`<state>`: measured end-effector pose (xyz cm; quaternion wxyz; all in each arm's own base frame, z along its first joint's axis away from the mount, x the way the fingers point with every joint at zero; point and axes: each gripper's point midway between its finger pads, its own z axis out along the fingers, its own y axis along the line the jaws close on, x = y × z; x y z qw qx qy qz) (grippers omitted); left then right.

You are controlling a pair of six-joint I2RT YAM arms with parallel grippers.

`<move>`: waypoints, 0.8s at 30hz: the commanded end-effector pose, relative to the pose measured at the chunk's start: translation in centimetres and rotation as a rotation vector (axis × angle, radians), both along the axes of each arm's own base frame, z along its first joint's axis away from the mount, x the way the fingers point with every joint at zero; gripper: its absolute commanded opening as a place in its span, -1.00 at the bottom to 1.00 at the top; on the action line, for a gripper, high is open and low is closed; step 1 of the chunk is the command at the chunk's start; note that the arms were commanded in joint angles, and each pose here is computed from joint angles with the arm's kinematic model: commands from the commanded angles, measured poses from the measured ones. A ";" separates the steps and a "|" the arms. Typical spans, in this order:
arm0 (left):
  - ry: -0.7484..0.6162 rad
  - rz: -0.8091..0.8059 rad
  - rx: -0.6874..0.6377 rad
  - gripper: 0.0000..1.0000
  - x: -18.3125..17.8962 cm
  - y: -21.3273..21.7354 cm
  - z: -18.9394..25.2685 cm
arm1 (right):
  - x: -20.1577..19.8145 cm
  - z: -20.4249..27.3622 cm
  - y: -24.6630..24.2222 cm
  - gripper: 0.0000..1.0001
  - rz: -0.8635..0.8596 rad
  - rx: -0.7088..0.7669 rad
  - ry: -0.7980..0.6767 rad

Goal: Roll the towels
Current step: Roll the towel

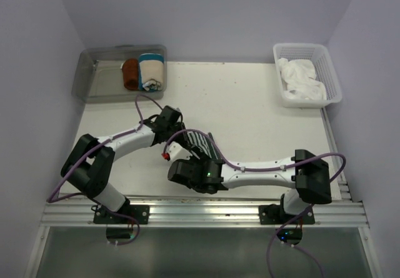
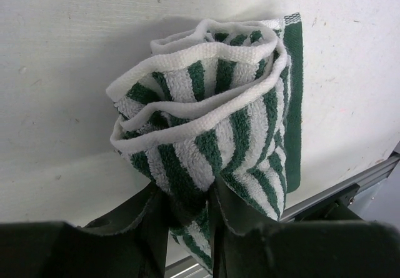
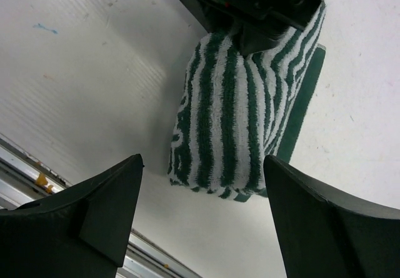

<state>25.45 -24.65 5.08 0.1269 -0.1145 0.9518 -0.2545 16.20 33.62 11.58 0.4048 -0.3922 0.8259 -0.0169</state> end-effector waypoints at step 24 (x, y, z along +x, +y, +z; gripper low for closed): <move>0.013 0.036 0.026 -0.21 -0.5 0.8 0.1 | 1.0 -6.2 -1.1 -0.63 -0.168 -0.039 0.015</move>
